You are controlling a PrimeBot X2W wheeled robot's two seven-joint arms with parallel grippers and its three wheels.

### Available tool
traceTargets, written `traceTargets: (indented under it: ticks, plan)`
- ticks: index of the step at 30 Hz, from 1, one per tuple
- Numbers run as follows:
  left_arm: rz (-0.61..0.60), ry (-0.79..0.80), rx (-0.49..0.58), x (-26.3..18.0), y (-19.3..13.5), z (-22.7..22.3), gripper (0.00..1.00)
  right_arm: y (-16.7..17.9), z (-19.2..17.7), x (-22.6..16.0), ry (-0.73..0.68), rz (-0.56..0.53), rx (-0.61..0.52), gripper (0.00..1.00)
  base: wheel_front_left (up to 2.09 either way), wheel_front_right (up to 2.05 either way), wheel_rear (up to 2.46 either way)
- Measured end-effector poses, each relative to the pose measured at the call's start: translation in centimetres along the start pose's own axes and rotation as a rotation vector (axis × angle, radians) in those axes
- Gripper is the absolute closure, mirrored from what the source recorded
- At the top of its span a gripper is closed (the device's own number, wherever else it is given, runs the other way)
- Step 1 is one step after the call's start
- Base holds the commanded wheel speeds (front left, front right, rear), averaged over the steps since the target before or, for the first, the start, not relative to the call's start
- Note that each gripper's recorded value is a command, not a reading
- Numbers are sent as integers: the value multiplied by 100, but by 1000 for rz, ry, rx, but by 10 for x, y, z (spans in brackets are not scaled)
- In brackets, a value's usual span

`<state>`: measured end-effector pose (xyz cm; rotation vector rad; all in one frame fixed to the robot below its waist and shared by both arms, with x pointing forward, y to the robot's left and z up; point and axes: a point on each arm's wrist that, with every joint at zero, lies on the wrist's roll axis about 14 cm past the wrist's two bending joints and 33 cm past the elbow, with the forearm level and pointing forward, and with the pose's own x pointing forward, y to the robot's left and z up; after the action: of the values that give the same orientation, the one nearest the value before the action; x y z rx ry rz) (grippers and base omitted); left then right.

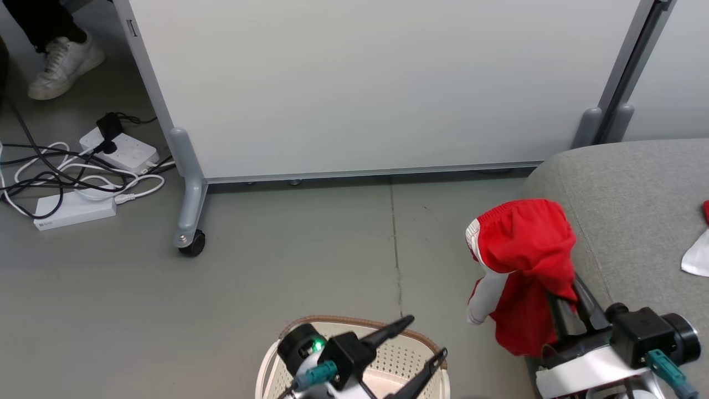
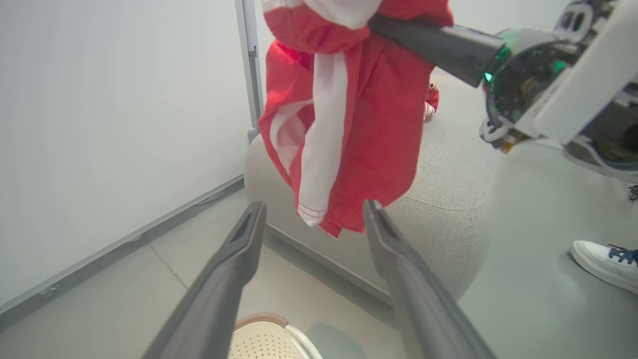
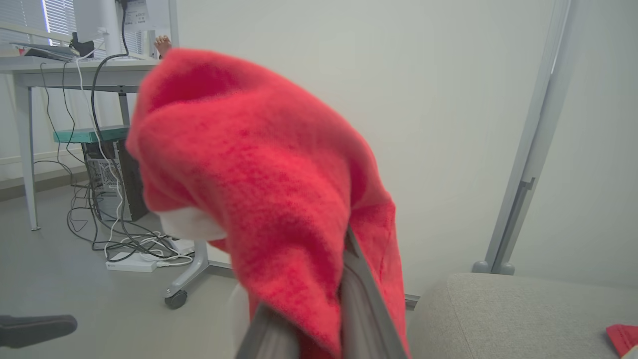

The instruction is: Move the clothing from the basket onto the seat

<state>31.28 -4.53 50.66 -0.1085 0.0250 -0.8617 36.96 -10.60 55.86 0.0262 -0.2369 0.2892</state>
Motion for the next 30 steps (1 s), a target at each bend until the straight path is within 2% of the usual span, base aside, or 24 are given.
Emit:
traceTargets:
  ticks: [7,12,19,30]
  plan:
    - [-36,7,-52,-9,-21,-11,0,-24,1,-10,2,-76,-17,100,0,0,0]
    - [-1,-19,-89,-12,-13,-6,0,-26,1,-12,4,-82,-22,100,0,0,0]
    - [1,-19,-85,-10,-13,-7,0,-32,3,-14,-1,-101,-32,100,0,0,0]
    - [-135,3,-104,14,-45,-12,0,-77,18,-44,-18,-248,-110,100,0,0,0]
